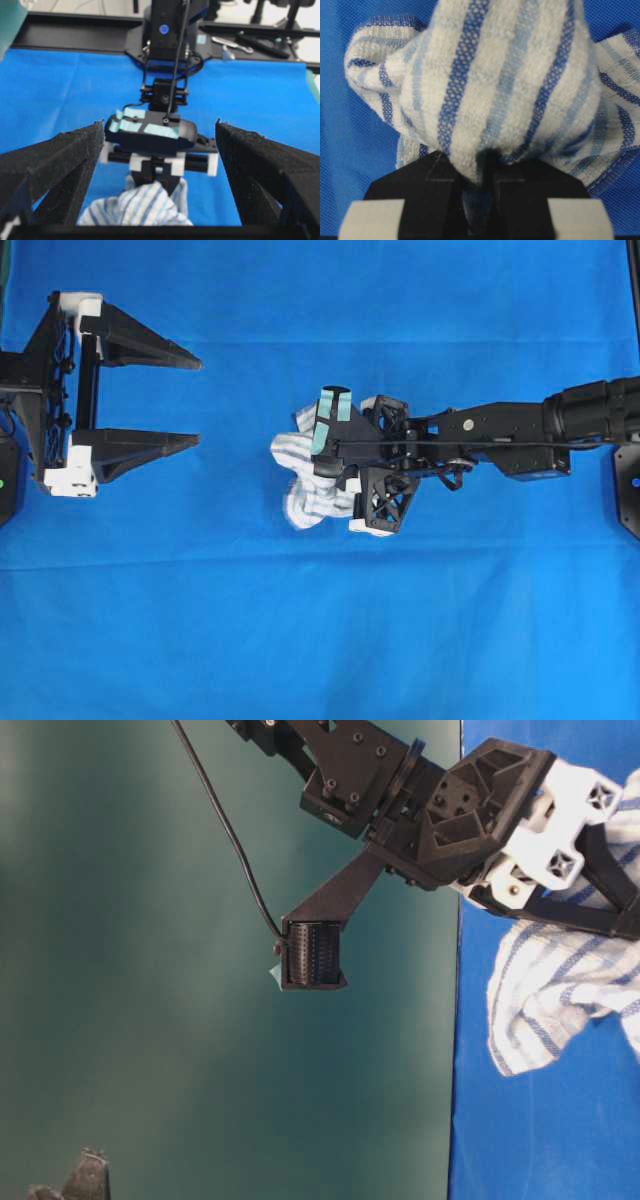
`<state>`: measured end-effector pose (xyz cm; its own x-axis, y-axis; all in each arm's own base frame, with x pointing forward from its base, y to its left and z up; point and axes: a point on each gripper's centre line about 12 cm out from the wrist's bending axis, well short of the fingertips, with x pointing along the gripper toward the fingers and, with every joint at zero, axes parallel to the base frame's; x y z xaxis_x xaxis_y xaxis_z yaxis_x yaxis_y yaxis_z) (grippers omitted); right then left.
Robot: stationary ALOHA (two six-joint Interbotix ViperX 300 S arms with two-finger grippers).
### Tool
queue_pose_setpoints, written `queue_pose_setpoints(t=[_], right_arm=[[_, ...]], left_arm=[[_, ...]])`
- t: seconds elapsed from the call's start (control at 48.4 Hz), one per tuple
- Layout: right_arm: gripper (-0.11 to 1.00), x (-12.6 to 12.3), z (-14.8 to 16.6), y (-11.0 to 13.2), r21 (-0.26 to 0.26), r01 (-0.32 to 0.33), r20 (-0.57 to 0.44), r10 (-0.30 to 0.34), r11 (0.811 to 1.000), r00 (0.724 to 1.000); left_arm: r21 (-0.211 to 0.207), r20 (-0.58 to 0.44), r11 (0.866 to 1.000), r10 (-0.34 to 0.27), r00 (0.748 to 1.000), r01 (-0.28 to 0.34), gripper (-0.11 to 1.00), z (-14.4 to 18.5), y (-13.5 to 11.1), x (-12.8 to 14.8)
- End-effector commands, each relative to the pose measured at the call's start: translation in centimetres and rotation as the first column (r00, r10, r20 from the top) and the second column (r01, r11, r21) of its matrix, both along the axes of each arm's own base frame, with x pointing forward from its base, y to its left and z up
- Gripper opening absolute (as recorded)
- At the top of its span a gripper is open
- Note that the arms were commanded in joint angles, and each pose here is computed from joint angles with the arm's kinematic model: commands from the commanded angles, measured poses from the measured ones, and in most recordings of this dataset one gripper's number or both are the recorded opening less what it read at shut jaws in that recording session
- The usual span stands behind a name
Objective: Hand over the towel.
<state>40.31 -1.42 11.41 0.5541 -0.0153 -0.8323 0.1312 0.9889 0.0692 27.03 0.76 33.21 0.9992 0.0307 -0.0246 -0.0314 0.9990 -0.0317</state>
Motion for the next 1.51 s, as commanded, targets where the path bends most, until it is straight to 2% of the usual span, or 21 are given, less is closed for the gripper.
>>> queue_pose_setpoints(t=[0.0,0.145,0.227,0.372,0.496,0.579,0.661,0.806,0.971,1.074,1.157,1.343,1.488], right_arm=[[0.17,0.6,1.3,-0.1,0.001,0.004,0.041,-0.004,1.0,0.999],[0.6,0.7,1.3,0.0,-0.001,0.001,0.043,-0.001,1.0,0.999],[0.72,0.7,1.7,-0.1,-0.003,0.002,0.058,-0.002,1.0,0.998],[0.71,0.2,4.0,-0.1,-0.006,0.001,0.107,-0.001,1.0,0.994],[0.71,-0.9,7.9,-0.1,-0.013,0.0,0.205,0.003,1.0,0.979],[0.71,-1.8,10.5,0.0,-0.023,-0.004,0.281,0.01,1.0,0.96],[0.71,-3.0,13.3,0.0,-0.031,-0.002,0.37,0.013,1.0,0.929],[0.71,-5.3,17.1,0.1,-0.058,-0.005,0.52,0.034,0.998,0.854],[0.71,-8.8,20.2,0.3,-0.088,0.0,0.692,0.061,0.996,0.719],[0.71,-10.5,21.4,0.3,-0.099,0.006,0.756,0.071,0.995,0.651],[0.71,-10.7,21.4,0.4,-0.106,0.004,0.763,0.079,0.994,0.641],[0.71,-10.3,21.2,0.4,-0.109,0.002,0.757,0.082,0.994,0.648],[0.71,-11.0,21.3,0.4,-0.109,0.003,0.758,0.081,0.994,0.647]], left_arm=[[-0.001,0.017,1.0,-0.003,1.0,0.003,0.94,0.5,-0.1,0.0],[-0.001,0.017,1.0,-0.003,1.0,0.003,0.94,0.5,-0.1,0.0],[-0.001,0.015,1.0,-0.007,1.0,0.007,0.94,0.5,-0.2,0.0],[-0.001,0.015,1.0,-0.009,1.0,0.009,0.94,0.5,-0.2,0.0],[0.0,0.015,1.0,-0.009,1.0,0.009,0.94,0.5,-0.2,0.0],[-0.001,0.015,1.0,-0.009,1.0,0.009,0.94,0.5,-0.2,0.0],[-0.001,0.015,1.0,-0.009,1.0,0.009,0.94,0.5,-0.2,0.0],[-0.001,0.015,1.0,-0.009,1.0,0.009,0.94,0.5,-0.2,0.0],[-0.001,0.017,1.0,-0.009,1.0,0.009,0.94,0.5,-0.2,0.0],[0.001,0.02,1.0,-0.009,1.0,0.009,0.94,0.5,-0.2,0.0],[0.001,0.02,1.0,-0.009,1.0,0.009,0.94,0.5,-0.2,0.1],[0.0,0.012,1.0,-0.009,1.0,0.009,0.94,0.3,-0.2,0.2],[0.002,0.008,1.0,-0.011,1.0,0.011,0.93,0.4,-0.3,-0.3]])
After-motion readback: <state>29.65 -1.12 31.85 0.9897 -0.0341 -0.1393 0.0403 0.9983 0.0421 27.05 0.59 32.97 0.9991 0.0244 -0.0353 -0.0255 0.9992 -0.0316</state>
